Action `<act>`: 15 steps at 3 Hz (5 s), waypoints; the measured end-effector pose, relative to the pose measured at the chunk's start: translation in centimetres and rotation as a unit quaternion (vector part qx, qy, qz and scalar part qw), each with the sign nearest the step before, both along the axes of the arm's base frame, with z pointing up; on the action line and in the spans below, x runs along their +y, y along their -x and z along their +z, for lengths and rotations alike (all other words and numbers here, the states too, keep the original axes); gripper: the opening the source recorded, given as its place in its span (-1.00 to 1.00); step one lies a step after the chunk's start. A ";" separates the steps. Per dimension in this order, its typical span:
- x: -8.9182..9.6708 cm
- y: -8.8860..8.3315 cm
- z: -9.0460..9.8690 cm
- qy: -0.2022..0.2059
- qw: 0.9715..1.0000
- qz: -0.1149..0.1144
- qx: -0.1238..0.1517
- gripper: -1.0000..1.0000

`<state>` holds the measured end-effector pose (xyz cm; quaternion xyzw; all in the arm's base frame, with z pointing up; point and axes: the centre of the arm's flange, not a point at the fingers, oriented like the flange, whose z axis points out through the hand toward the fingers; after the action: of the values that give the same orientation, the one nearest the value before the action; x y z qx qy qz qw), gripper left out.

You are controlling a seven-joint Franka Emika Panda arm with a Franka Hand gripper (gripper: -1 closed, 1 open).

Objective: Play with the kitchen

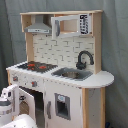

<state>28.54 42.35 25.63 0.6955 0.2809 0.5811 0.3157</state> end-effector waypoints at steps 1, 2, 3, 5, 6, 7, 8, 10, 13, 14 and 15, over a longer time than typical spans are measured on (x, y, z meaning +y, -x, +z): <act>0.9 1.2 -0.1 -0.003 1.000 -0.018 -0.005 -1.00; 2.0 2.5 -0.1 -0.007 0.999 -0.036 -0.010 -1.00; 3.1 3.7 -0.2 -0.011 0.998 -0.055 -0.015 -1.00; 5.9 6.2 -0.4 -0.011 0.996 -0.086 -0.024 -1.00; 7.3 7.3 -0.5 -0.013 0.994 -0.101 -0.029 -1.00; 7.7 7.8 -1.1 0.016 0.992 -0.113 -0.045 -1.00; 7.5 7.9 -1.4 0.018 0.992 -0.116 -0.044 1.00; 6.7 10.7 -2.3 0.053 0.985 -0.145 -0.074 1.00; 8.3 15.2 2.9 0.141 0.980 -0.114 -0.078 1.00; 8.5 15.7 4.6 0.175 0.976 -0.110 -0.067 1.00; 8.4 16.1 5.9 0.210 0.970 -0.106 -0.053 1.00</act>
<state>12.42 50.76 31.51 0.6075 0.3038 0.5084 0.5293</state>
